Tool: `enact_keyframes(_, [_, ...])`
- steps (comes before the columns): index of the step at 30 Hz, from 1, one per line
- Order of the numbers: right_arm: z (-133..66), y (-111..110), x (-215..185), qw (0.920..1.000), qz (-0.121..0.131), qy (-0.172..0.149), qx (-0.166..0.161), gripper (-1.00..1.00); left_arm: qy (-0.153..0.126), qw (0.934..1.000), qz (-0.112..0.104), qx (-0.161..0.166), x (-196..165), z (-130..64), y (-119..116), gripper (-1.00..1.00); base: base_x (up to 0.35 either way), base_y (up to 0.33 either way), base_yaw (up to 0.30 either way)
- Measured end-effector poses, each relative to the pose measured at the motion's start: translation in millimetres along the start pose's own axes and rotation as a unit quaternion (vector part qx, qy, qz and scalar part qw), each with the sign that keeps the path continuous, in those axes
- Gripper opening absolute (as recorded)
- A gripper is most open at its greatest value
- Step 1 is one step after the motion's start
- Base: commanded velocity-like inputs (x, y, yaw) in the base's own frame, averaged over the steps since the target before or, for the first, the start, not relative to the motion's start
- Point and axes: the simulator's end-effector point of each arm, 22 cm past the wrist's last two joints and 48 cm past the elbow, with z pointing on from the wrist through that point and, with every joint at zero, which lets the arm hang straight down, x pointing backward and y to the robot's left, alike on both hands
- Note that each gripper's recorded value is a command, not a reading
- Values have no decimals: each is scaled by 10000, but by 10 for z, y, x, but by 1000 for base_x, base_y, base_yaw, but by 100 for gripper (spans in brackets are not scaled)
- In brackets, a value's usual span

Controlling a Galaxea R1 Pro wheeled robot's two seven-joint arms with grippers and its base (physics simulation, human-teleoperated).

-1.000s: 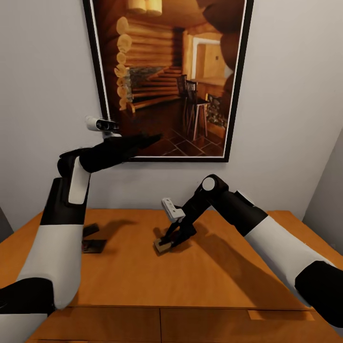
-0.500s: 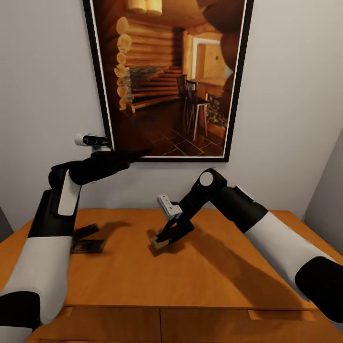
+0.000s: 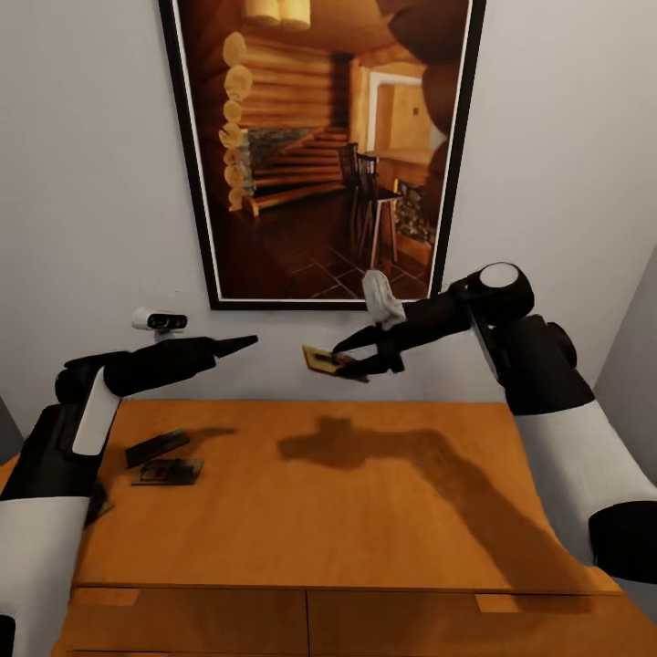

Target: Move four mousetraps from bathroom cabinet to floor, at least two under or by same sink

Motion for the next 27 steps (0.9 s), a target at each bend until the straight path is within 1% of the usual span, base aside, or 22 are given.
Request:
enact_keyframes(1, [-72,-46,0,9999,29,-43,97,-100,8,10000,5,-24,-4,-18,6,100,0,0,0])
enact_keyframes(4, [-145,-67,77,9999,61,42,155,-100,41,9999,36,-107,-38,-78,14,100,0,0,0])
enact_keyframes(5, [-169,-75,98,9998,71,64,175,-100,63,9998,75,-151,-71,-110,12,100,0,0,0])
enact_keyframes(8, [-244,-111,130,9996,105,74,260,-100,162,9991,197,-332,-147,-248,9,100,0,0,0])
enact_keyframes(10, [-354,-174,139,9991,150,23,402,-100,234,9983,264,-474,-180,-351,15,100,0,0,0])
enact_keyframes(13, [-650,-332,96,9963,259,-251,785,-100,374,9956,366,-780,-240,-582,32,100,0,0,0])
enact_keyframes(14, [-705,-357,80,9955,279,-325,851,-100,398,9950,379,-834,-250,-622,36,100,0,0,0])
enact_keyframes(16, [-892,-423,0,9920,342,-635,1039,-100,471,9930,419,-996,-282,-747,39,100,0,0,0])
enact_keyframes(18, [-945,-420,59,9912,399,-593,1115,-100,529,9940,324,-904,-209,-715,4,100,0,0,0])
enact_keyframes(21, [-981,-403,103,9903,424,-614,1174,-100,621,9939,205,-890,-106,-691,-4,100,0,0,0])
enact_keyframes(22, [-961,-393,122,9902,461,-630,1158,-100,644,9937,202,-891,-77,-687,-3,100,0,0,0])
enact_keyframes(27, [-784,-309,308,9903,843,-561,948,-100,720,9928,-94,-948,133,-708,132,100,0,0,0])
